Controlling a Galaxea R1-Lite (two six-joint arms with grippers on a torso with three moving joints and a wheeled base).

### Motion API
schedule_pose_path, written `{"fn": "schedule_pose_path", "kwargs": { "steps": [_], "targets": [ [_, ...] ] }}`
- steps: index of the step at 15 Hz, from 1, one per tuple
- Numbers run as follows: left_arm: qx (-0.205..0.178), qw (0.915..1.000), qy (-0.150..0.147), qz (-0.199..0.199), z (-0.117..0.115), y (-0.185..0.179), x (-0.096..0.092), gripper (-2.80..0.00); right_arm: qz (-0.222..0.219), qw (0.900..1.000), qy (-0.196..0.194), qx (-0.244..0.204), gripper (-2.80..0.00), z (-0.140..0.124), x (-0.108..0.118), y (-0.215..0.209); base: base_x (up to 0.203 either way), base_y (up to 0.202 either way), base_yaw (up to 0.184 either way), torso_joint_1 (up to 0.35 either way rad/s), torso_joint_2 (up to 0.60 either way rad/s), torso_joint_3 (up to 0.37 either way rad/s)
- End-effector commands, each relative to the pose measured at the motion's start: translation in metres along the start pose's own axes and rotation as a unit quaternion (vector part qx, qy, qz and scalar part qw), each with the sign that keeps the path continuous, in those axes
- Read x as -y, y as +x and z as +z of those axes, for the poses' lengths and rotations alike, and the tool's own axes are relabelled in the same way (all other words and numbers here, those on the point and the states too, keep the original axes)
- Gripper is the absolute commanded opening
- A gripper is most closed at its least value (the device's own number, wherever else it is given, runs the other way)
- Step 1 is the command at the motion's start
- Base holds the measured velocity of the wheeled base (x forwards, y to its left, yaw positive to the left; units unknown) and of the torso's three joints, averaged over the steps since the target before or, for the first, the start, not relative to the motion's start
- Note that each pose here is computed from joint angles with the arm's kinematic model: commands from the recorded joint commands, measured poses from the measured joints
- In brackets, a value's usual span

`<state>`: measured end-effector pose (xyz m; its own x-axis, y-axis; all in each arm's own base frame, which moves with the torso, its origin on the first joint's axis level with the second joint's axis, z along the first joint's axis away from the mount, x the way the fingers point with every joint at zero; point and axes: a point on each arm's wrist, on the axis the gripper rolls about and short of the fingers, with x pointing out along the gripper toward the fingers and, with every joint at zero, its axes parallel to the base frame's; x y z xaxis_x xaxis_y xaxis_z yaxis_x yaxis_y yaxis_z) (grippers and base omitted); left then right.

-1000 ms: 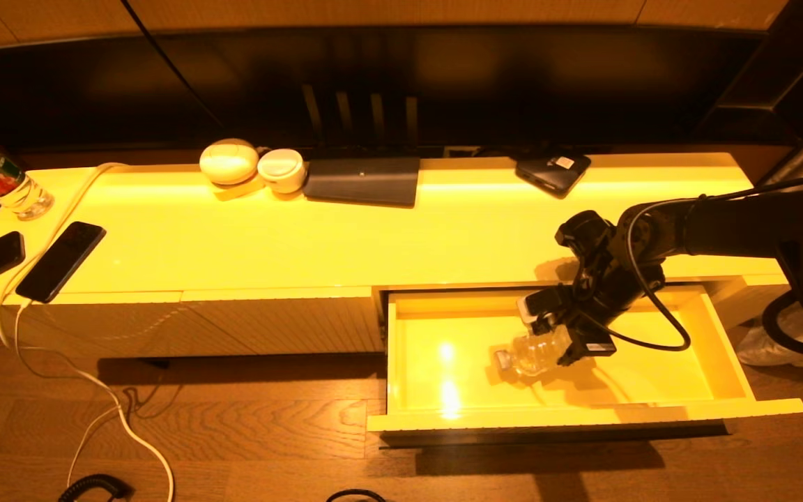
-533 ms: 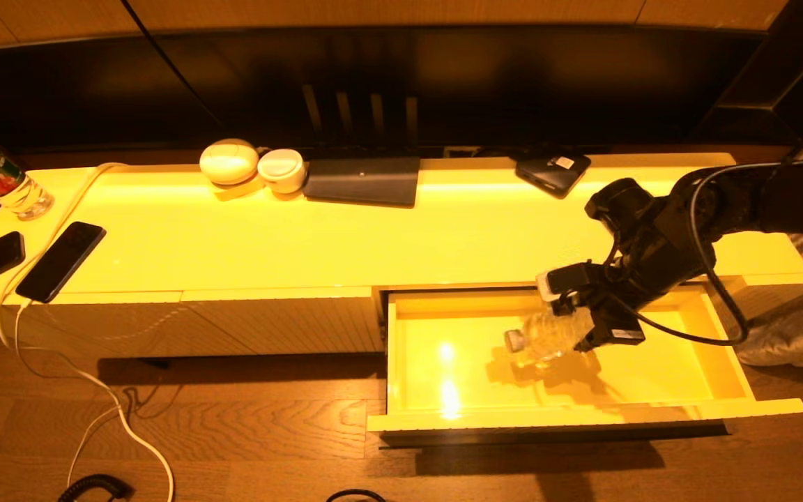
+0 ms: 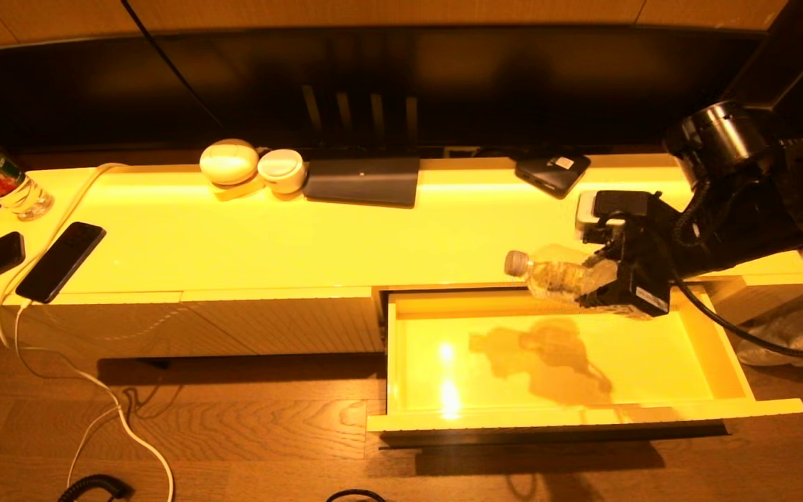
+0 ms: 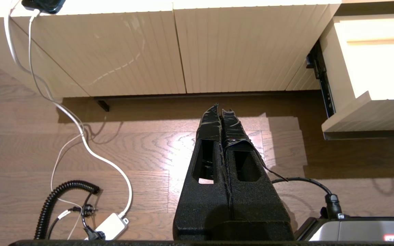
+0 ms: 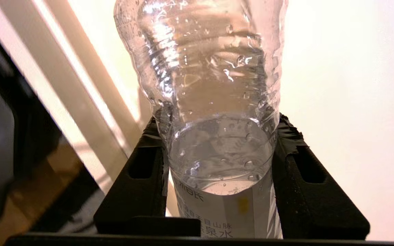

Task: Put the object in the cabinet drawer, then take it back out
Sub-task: Take the mineral water out of the drawer and put it on the table

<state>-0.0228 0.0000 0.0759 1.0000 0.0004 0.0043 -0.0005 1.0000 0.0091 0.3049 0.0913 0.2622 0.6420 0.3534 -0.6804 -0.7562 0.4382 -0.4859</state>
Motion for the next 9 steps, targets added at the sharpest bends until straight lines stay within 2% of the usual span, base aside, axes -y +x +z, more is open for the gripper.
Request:
{"fn": "schedule_pose_path", "kwargs": {
  "steps": [1, 3, 4, 5, 6, 7, 9],
  "targets": [
    [-0.001, 1.0000, 0.000, 0.000, -0.001, 0.000, 0.000, -2.80, -0.050, 0.996, 0.050, 0.051, -2.80, 0.006, -0.001, -0.027, 0.000, 0.000, 0.000, 0.000, 0.00, 0.000],
    [-0.001, 1.0000, 0.000, 0.001, -0.001, 0.000, 0.000, -2.80, -0.097, 0.983, 0.117, 0.101, -2.80, 0.013, 0.005, -0.033, 0.000, 0.000, 0.000, 0.000, 0.00, 0.000],
    [-0.001, 1.0000, 0.000, 0.000, 0.000, 0.000, 0.000, -2.80, -0.111, 0.980, 0.130, 0.106, -2.80, 0.014, 0.007, -0.035, 0.000, 0.000, 0.000, 0.000, 0.00, 0.000],
    [-0.001, 1.0000, 0.000, 0.001, 0.000, 0.000, 0.000, -2.80, -0.139, 0.967, 0.177, 0.119, -2.80, 0.017, 0.012, -0.036, 0.000, 0.000, 0.000, 0.000, 0.00, 0.000],
    [-0.001, 1.0000, 0.000, 0.000, -0.001, 0.000, 0.000, -2.80, -0.189, 0.946, 0.230, 0.126, -2.80, 0.019, 0.018, -0.036, 0.000, 0.000, 0.000, 0.000, 0.00, 0.000],
    [-0.001, 1.0000, 0.000, 0.000, -0.001, 0.000, 0.000, -2.80, -0.227, 0.928, 0.261, 0.135, -2.80, 0.021, 0.022, -0.036, 0.000, 0.000, 0.000, 0.000, 0.00, 0.000],
    [-0.001, 1.0000, 0.000, 0.000, 0.000, 0.000, 0.000, -2.80, -0.260, 0.901, 0.305, 0.167, -2.80, 0.022, 0.027, -0.033, 0.000, 0.000, 0.000, 0.000, 0.00, 0.000]
  ]
}}
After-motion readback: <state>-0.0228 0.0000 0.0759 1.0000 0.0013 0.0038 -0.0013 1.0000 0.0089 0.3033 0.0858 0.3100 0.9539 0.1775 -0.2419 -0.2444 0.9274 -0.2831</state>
